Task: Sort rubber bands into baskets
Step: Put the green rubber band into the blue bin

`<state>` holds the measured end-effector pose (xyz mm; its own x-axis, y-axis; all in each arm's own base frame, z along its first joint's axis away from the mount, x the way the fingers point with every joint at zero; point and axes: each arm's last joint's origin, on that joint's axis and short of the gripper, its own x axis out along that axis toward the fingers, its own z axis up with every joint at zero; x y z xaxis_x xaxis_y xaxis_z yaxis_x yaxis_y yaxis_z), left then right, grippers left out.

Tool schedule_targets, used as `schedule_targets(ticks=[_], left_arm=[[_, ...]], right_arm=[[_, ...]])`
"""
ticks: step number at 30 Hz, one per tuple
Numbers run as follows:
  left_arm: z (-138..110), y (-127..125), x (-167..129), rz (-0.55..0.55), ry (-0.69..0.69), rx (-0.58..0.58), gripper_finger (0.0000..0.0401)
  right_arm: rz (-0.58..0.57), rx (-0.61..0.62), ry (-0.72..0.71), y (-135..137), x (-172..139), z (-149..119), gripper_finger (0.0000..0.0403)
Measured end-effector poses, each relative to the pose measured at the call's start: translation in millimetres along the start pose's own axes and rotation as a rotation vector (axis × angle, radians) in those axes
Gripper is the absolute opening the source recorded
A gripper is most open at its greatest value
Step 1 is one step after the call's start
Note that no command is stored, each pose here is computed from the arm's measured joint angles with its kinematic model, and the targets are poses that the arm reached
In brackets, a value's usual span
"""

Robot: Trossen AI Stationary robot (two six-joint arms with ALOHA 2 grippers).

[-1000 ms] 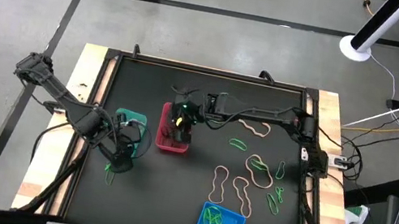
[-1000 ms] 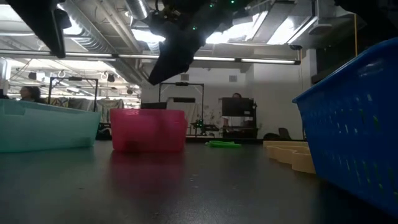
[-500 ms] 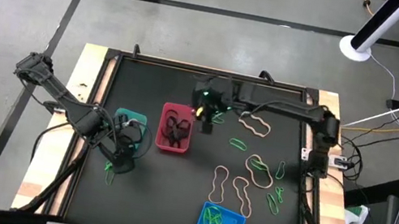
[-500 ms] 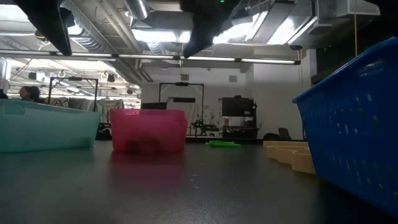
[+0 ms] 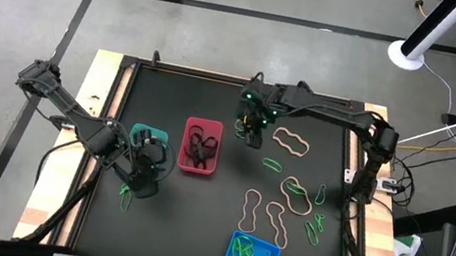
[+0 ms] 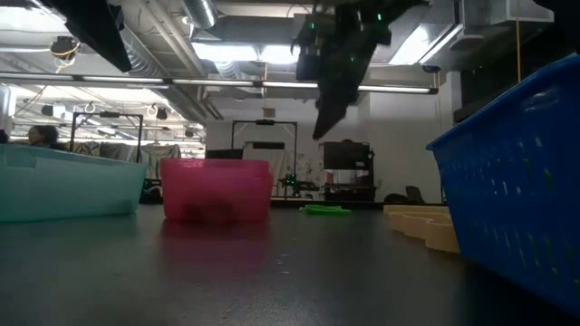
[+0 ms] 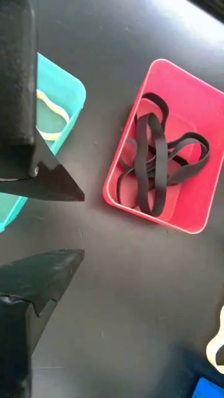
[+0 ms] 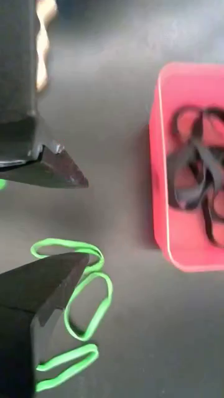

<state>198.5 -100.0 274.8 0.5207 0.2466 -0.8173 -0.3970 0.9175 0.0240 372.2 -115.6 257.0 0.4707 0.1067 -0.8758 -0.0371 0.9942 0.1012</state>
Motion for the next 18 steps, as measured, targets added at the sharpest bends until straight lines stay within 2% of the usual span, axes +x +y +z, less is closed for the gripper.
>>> schedule_targets(ticks=[11,18], left_arm=[[0,0,0,0.008,-0.008,0.032,0.0131],[1,1,0,0.018,-0.019,0.054,0.0131]], right_arm=[[-0.202,-0.005,0.023,-11,35,-25,0.0179],[-0.213,0.016,0.022,-12,47,-36,0.0179]])
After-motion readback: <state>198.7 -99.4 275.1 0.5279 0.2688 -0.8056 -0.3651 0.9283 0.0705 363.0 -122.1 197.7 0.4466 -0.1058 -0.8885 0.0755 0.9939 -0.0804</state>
